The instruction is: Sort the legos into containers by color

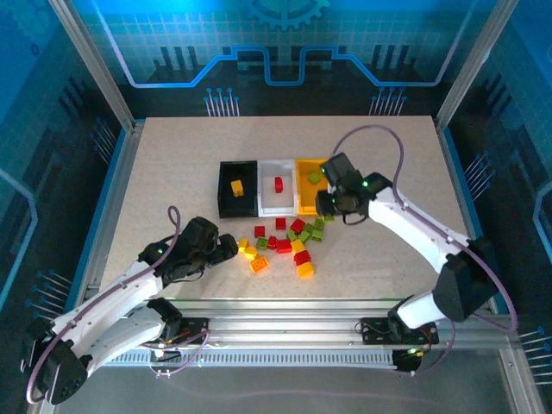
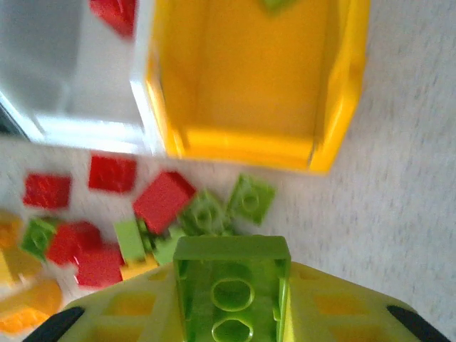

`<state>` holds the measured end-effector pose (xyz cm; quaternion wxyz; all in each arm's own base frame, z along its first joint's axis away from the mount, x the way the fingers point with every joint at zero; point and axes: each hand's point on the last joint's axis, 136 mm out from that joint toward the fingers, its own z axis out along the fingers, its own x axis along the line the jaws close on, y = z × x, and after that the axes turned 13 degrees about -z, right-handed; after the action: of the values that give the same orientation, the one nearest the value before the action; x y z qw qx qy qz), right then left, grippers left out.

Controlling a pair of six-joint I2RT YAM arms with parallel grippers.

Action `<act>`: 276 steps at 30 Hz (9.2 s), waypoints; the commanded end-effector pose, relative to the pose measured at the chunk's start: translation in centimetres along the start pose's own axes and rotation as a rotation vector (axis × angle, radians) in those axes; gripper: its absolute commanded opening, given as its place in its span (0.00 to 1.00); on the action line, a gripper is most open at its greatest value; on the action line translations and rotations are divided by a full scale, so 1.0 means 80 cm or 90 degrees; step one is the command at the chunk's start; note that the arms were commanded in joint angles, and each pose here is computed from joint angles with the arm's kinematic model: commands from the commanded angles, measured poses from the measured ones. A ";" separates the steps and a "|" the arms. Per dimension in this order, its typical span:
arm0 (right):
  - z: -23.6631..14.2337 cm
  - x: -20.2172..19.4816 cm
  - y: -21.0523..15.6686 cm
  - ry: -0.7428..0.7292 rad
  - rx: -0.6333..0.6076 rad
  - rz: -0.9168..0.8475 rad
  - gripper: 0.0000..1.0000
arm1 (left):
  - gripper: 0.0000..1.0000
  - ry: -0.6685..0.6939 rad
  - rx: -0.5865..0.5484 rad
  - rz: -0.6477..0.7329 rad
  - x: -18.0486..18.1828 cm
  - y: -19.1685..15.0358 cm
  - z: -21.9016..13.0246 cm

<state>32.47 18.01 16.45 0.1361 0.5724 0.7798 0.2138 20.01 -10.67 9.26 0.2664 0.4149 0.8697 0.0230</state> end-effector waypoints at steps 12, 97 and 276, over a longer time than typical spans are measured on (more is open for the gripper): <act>0.118 -0.064 0.096 -0.114 0.055 0.075 0.40 | 0.99 -0.016 0.019 0.043 -0.021 0.001 -0.011; 0.011 -0.048 -0.030 0.017 0.011 0.138 0.68 | 0.40 0.112 -0.116 0.161 -0.193 0.186 0.111; 0.030 0.085 0.062 0.078 -0.032 0.006 0.68 | 0.96 0.011 0.042 0.213 -0.077 -0.043 0.047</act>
<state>36.05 27.12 17.04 0.1027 0.5456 0.7910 0.2573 20.89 -16.56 7.14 0.2260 0.5340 0.8144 0.0197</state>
